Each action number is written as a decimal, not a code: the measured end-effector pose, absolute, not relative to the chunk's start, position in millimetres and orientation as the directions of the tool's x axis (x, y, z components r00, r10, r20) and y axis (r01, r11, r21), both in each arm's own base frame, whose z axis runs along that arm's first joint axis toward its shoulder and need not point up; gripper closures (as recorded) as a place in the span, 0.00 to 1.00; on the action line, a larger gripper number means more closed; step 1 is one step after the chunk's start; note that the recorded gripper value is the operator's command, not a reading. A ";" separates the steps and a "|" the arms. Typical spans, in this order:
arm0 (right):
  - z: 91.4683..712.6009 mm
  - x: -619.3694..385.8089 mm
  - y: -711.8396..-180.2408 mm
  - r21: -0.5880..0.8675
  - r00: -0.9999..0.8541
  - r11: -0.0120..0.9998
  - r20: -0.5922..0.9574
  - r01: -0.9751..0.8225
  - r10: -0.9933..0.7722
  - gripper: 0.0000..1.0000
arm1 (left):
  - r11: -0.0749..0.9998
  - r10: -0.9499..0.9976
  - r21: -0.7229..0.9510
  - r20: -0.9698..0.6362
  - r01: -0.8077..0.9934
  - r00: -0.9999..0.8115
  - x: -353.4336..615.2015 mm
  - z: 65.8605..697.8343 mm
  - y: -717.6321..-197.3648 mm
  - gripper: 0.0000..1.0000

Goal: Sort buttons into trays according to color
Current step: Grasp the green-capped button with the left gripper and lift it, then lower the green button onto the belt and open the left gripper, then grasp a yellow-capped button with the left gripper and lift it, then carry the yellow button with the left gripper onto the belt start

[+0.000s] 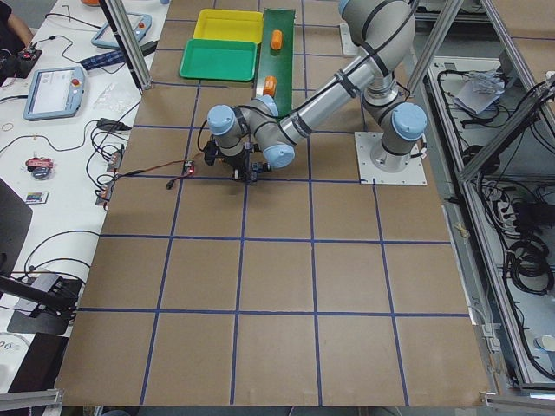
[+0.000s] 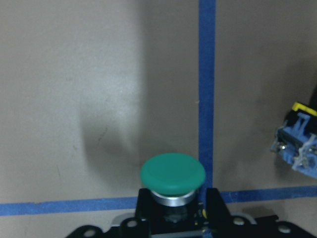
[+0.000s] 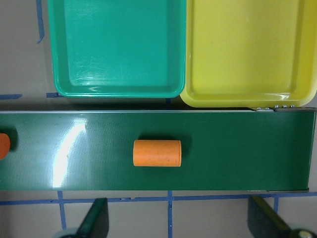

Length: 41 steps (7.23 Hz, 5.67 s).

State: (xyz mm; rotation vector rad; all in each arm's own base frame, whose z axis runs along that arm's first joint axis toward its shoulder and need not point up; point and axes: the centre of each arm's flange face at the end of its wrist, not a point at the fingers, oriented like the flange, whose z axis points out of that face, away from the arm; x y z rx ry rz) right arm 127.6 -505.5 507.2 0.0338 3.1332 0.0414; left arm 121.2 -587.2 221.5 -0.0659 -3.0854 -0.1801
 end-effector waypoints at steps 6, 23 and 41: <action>507.1 127.4 -505.5 0.027 -1.000 0.999 -0.008 0.022 0.022 0.00 | 0.990 0.055 0.123 0.062 0.062 -0.997 -103.4 307.1 -528.2 1.00; 518.0 129.1 -492.2 -0.004 -1.000 1.000 -0.017 0.018 0.018 0.00 | 0.993 0.114 0.007 0.035 0.114 -0.993 -5.1 307.2 -575.0 0.00; 518.8 126.6 -478.1 0.033 -0.999 0.999 -0.007 -0.035 -0.035 0.00 | 0.984 0.177 0.018 0.055 0.178 -0.983 48.0 239.9 -599.6 1.00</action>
